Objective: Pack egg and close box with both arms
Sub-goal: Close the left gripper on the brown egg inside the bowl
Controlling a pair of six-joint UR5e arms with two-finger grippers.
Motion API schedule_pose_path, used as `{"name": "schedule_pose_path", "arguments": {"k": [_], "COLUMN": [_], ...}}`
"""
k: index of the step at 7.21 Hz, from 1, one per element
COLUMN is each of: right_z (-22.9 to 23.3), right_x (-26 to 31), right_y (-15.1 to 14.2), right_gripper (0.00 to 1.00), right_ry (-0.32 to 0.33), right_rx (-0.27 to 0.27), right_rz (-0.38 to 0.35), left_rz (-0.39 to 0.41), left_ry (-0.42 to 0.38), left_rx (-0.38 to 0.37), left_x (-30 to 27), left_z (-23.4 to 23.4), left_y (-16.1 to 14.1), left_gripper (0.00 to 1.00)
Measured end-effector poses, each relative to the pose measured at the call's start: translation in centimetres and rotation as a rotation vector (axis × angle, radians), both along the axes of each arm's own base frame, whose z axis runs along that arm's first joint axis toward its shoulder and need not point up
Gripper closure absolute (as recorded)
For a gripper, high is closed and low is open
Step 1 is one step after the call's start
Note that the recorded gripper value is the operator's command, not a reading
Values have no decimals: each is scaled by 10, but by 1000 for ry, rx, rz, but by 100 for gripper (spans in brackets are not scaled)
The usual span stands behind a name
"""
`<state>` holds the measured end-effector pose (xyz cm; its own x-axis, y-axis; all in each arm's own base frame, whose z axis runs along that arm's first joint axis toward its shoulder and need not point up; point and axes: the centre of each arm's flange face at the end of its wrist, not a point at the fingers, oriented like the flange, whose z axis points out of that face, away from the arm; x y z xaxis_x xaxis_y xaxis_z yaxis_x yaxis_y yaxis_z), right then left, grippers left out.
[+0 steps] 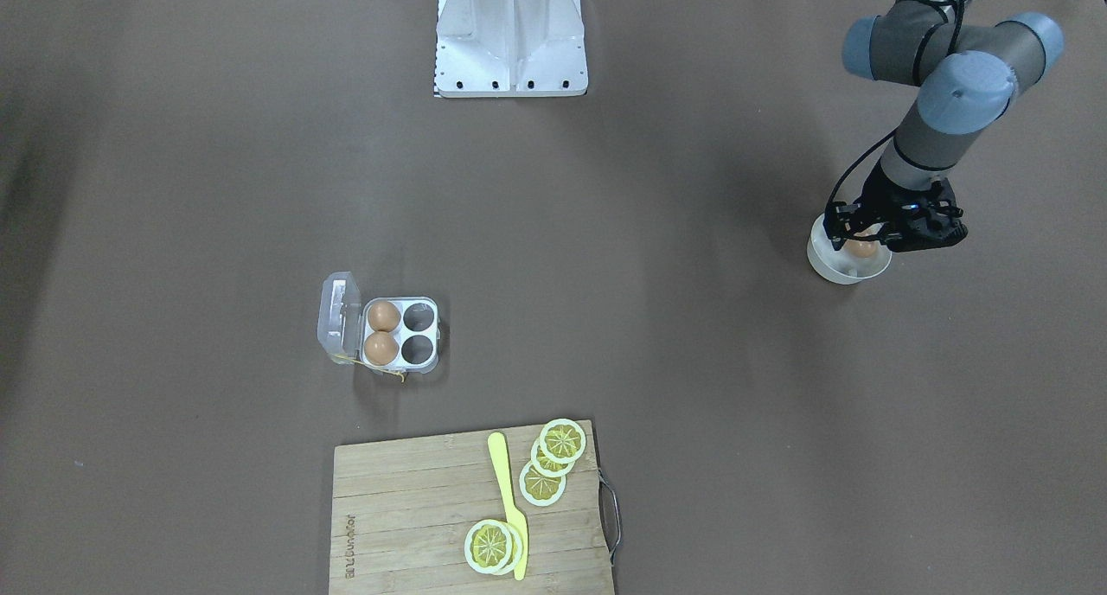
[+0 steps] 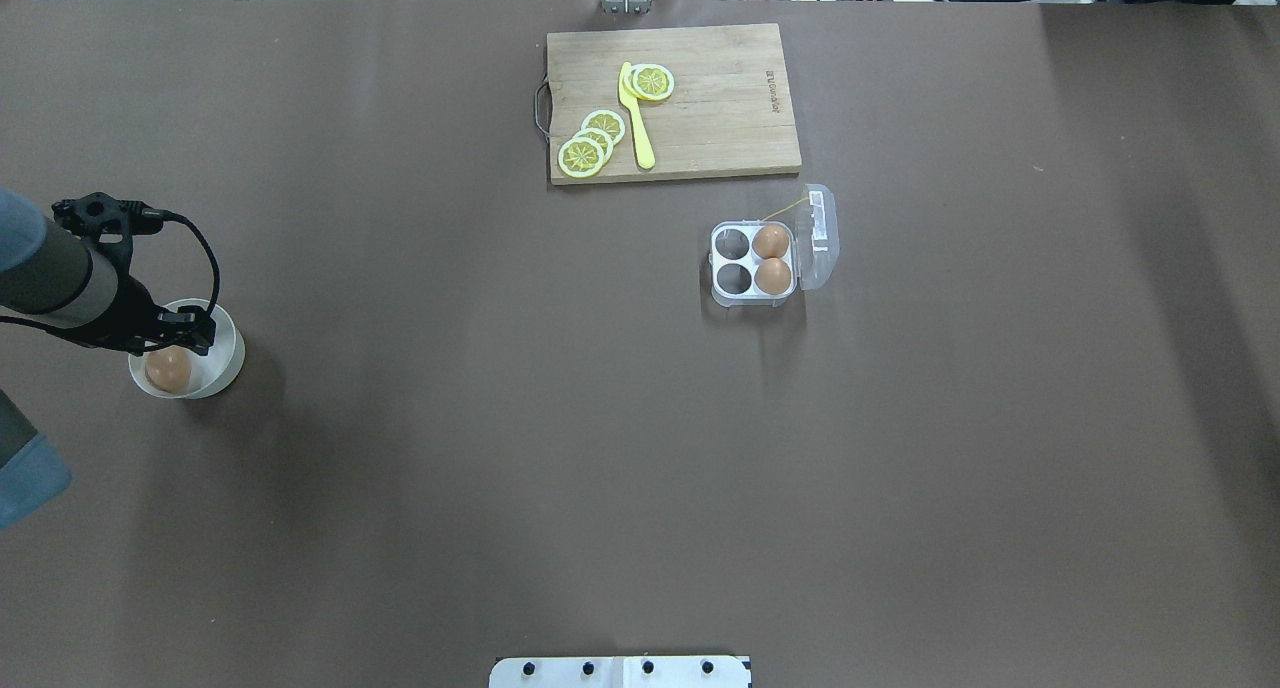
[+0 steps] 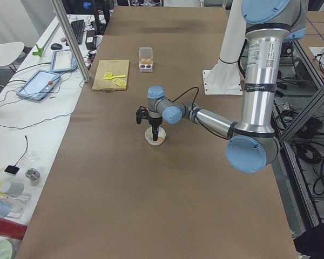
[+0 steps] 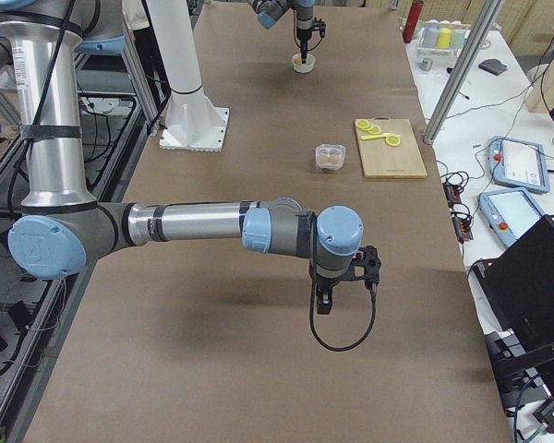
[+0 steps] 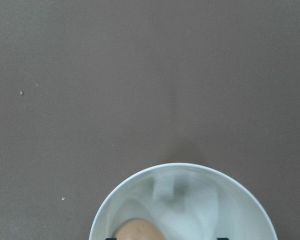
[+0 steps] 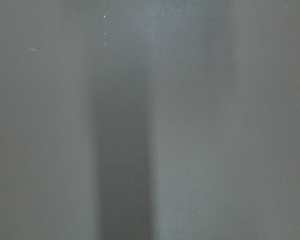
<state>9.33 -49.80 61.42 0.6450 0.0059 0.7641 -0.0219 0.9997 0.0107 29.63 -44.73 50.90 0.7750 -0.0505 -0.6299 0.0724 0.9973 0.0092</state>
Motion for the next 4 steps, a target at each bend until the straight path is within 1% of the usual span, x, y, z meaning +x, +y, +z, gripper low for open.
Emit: {"name": "schedule_pose_path", "arguments": {"k": [4], "right_z": [-5], "right_x": [0], "right_y": [2], "right_gripper": [0], "right_ry": [0], "right_rx": [1], "right_rz": [0], "left_rz": [5], "left_ry": [-1], "left_rx": [-9], "left_x": [4], "left_z": [2], "left_y": [4], "left_gripper": [26]}}
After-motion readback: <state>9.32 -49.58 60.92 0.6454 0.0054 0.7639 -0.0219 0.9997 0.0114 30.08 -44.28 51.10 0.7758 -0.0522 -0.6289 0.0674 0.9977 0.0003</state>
